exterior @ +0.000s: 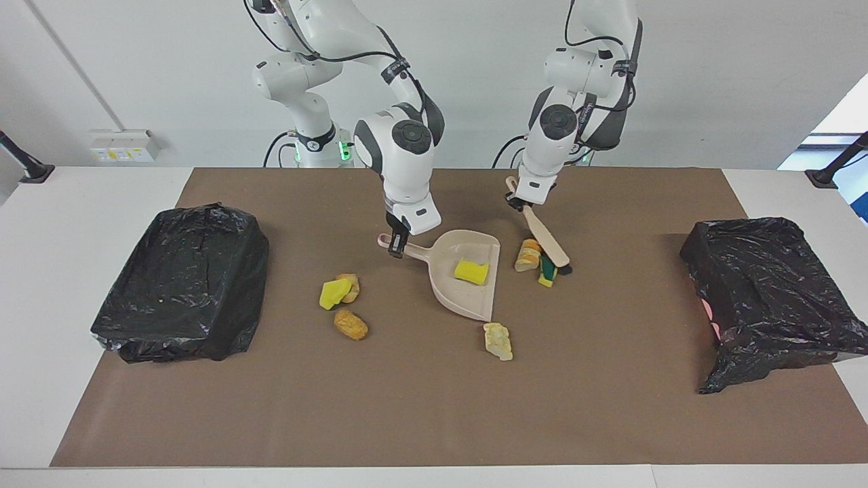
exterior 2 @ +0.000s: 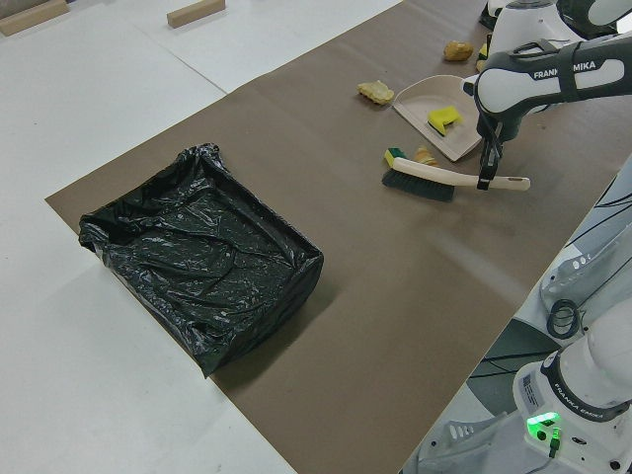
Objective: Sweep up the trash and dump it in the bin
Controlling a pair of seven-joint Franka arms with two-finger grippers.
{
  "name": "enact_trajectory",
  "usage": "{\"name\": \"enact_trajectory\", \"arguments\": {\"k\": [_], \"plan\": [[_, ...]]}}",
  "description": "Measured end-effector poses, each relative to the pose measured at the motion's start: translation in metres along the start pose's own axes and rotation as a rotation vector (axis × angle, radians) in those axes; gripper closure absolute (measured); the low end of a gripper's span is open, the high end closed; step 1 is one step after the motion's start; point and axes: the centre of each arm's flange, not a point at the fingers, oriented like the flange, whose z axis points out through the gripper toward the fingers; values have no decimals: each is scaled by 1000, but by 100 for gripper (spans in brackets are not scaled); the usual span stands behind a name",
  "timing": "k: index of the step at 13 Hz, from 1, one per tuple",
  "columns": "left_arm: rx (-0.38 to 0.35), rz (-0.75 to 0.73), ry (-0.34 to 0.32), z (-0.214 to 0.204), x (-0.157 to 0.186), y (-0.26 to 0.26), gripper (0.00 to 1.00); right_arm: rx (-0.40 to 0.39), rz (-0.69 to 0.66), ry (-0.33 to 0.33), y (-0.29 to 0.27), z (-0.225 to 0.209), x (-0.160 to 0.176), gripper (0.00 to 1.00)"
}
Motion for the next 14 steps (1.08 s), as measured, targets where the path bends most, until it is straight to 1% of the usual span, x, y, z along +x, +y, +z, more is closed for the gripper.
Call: {"name": "enact_trajectory", "arguments": {"k": [2, 4, 6, 9, 10, 12, 13, 14], "plan": [[-31, 47, 14, -5, -3, 23, 74, 0, 0, 0, 0, 0, 0, 68], [-45, 136, 26, -12, -3, 42, 74, 0, 2, -1, 1, 0, -1, 68], [-66, 241, 40, -18, -12, 65, 74, 0, 2, -1, 1, 1, -1, 68], [-87, 311, 59, -30, -25, 92, 74, 1, 7, -1, 1, 1, -1, 68], [-89, 318, 59, -35, -25, 98, 74, 1, 16, -2, 1, 1, -1, 68], [-67, 327, 33, -45, -19, 101, 74, 2, 56, -3, -1, 2, -1, 68], [-58, 338, 31, -49, -12, 99, 74, 3, 82, -3, -1, 2, 0, 68], [-46, 352, 43, -53, 0, 94, 74, 3, 108, -4, -1, 2, 0, 68]]}}
